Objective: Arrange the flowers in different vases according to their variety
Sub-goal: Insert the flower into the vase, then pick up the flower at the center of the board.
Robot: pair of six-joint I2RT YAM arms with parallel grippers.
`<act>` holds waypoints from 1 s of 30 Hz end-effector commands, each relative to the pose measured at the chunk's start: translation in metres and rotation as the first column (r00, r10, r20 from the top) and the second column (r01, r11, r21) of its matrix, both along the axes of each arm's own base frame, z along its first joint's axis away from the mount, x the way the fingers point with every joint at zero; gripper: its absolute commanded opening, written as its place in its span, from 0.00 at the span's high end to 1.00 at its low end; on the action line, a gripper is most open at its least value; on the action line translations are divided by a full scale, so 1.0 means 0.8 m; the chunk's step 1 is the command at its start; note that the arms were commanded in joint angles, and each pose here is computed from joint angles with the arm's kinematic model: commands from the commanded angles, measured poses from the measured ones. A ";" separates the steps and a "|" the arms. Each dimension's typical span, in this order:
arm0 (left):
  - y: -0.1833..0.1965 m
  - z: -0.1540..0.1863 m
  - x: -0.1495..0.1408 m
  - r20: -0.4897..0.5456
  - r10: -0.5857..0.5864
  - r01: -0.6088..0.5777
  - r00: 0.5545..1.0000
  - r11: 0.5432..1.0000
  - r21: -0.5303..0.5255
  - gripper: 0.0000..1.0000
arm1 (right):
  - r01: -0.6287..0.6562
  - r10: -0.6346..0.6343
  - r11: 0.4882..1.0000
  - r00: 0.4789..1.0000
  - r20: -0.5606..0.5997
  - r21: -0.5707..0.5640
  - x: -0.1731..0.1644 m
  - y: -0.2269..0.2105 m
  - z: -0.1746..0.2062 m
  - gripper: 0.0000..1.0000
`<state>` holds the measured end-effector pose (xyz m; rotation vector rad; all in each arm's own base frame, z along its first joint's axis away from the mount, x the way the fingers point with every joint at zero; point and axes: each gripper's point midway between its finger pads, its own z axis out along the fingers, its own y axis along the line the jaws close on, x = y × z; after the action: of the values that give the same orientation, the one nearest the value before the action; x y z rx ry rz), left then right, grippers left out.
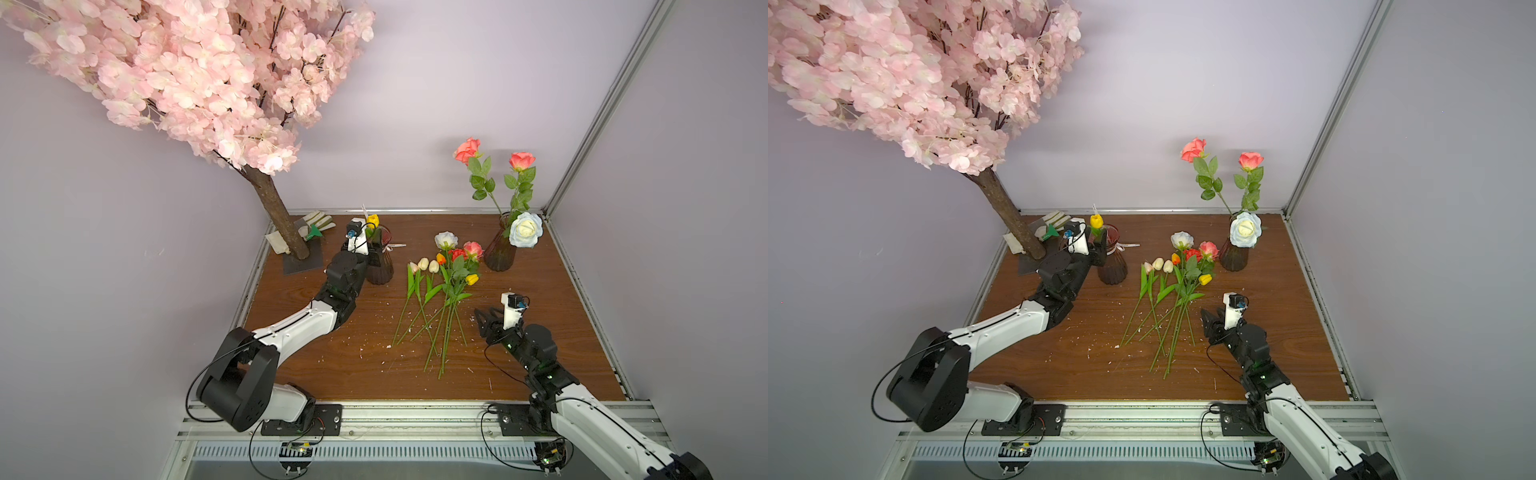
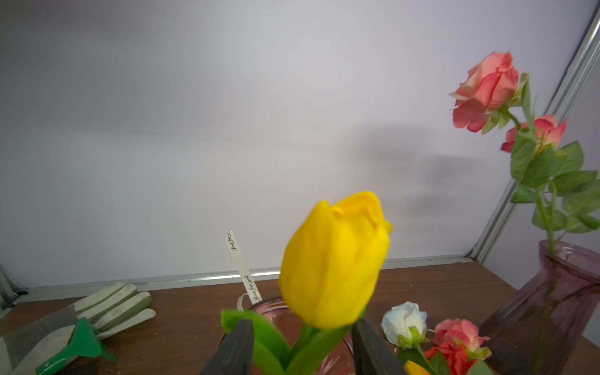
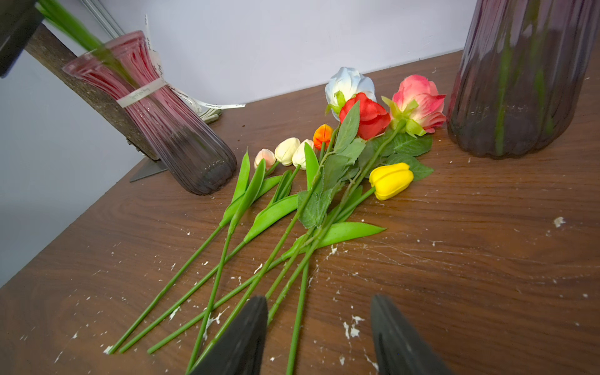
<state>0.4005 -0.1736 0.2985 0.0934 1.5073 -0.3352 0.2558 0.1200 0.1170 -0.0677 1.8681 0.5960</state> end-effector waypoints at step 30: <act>-0.055 -0.207 -0.166 -0.717 -0.125 0.264 0.685 0.961 0.085 0.01 | -0.003 0.002 1.000 0.998 0.070 0.014 0.003 0.002 0.021 0.35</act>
<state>0.2761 -0.2118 0.1490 0.2554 2.2198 -0.4779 0.2564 0.1203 0.1233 -0.0755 1.8404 0.5971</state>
